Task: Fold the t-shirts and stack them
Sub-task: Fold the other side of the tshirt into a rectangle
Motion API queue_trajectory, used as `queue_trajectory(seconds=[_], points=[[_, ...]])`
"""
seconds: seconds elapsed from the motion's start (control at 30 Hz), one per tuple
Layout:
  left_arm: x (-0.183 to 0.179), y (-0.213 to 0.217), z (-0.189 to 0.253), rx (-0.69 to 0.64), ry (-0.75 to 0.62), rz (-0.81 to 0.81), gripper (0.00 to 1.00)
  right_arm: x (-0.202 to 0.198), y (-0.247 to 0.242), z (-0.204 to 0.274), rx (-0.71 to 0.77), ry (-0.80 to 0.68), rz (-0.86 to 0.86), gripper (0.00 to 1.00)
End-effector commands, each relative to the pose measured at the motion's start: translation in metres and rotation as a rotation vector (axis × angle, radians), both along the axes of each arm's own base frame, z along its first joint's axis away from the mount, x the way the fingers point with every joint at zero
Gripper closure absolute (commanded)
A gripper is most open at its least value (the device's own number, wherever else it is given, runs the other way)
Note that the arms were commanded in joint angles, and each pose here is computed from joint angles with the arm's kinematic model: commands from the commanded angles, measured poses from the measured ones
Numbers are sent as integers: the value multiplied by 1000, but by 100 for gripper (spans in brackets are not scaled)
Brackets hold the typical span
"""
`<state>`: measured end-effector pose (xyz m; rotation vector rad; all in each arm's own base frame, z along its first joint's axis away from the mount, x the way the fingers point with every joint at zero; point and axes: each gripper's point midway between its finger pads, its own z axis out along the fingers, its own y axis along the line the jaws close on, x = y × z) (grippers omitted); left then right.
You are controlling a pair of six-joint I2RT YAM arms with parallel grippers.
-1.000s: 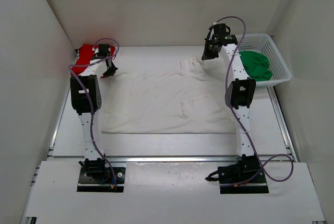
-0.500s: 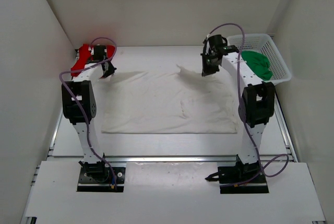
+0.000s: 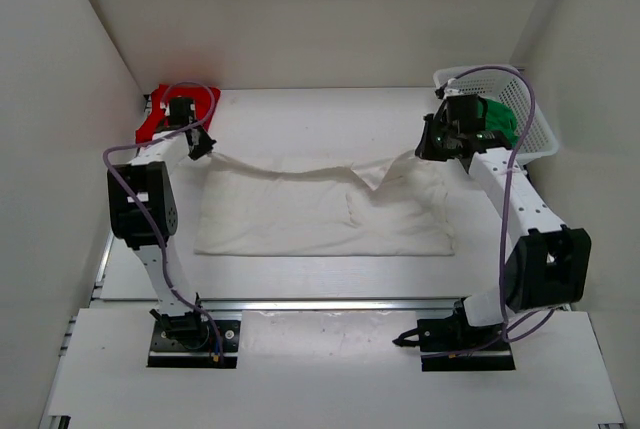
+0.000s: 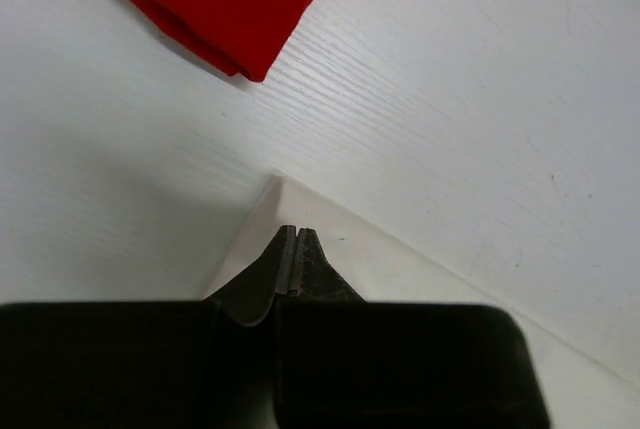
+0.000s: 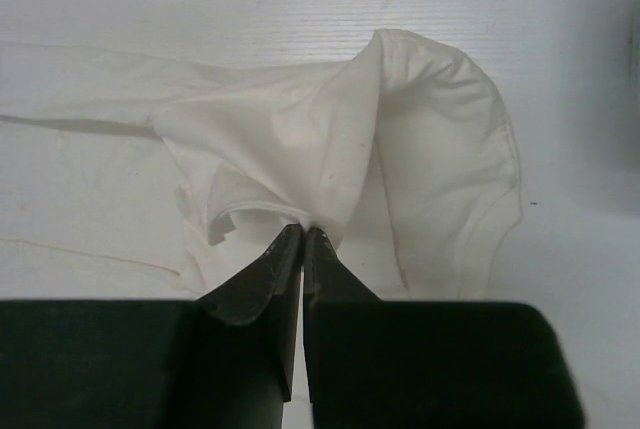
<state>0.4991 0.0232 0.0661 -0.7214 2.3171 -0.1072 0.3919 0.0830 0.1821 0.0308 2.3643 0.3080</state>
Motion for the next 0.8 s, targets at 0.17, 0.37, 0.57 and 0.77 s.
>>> queue_trajectory(seconds=[0.17,0.37,0.57,0.77], points=[[-19,0,77,-10,-200,8,100,-29,4,30,39,-120,4,100],[-51,10,69,-47,-194,40,100,-74,0,21,33,-111,5,100],[-88,16,55,-48,-156,63,100,-109,-4,-7,43,-50,-16,100],[-128,10,11,1,-3,63,97,-142,-17,-73,3,121,-128,100]])
